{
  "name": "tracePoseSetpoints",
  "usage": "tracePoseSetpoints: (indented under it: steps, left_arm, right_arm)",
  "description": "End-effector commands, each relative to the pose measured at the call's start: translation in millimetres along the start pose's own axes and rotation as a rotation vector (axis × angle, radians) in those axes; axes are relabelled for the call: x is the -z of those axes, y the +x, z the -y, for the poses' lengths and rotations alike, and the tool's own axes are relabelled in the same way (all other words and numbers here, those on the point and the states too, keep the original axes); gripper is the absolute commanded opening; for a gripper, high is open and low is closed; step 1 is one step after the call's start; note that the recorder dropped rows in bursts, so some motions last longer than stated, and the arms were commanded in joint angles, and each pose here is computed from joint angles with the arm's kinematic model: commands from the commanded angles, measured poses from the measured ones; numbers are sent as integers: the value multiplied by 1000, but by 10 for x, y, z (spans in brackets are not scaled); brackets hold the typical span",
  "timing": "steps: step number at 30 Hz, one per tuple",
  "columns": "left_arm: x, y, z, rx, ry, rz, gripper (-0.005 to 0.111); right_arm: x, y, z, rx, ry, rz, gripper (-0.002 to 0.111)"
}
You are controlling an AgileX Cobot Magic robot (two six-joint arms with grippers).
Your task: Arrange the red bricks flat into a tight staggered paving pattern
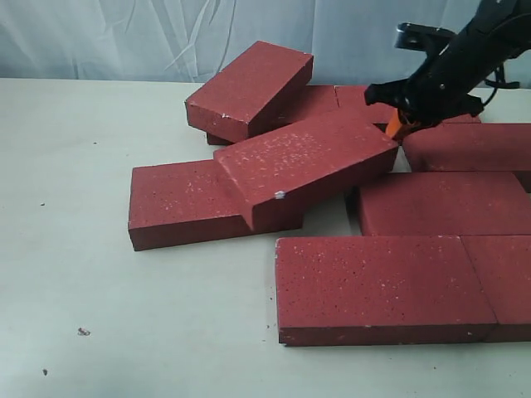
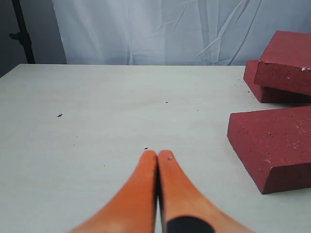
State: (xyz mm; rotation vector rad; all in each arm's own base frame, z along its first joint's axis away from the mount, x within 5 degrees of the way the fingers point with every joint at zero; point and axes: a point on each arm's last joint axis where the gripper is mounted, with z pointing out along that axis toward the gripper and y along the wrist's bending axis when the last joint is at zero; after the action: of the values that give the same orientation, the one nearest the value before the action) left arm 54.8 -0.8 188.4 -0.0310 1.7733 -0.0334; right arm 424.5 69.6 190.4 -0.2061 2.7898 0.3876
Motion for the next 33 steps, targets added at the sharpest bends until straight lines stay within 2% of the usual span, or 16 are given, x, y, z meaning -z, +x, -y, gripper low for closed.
tracePoseSetpoints:
  steps: [1, 14, 22, 26, 33]
  left_arm:
    - [-1, 12, -1, -3, 1, 2, 0]
    - [-1, 12, -1, -3, 1, 2, 0]
    - [-1, 12, -1, -3, 1, 2, 0]
    - [-1, 12, -1, -3, 1, 2, 0]
    - [-1, 12, -1, -3, 1, 2, 0]
  right_arm:
    - [-30, 29, -330, 78, -30, -14, -1]
    - [-175, 217, -1190, 219, -140, -59, -1]
    - [-207, 375, -1594, 307, -230, -98, -1]
    - [-215, 428, -1707, 348, -251, -107, -1]
    - [-127, 382, -1683, 345, -247, -71, -1]
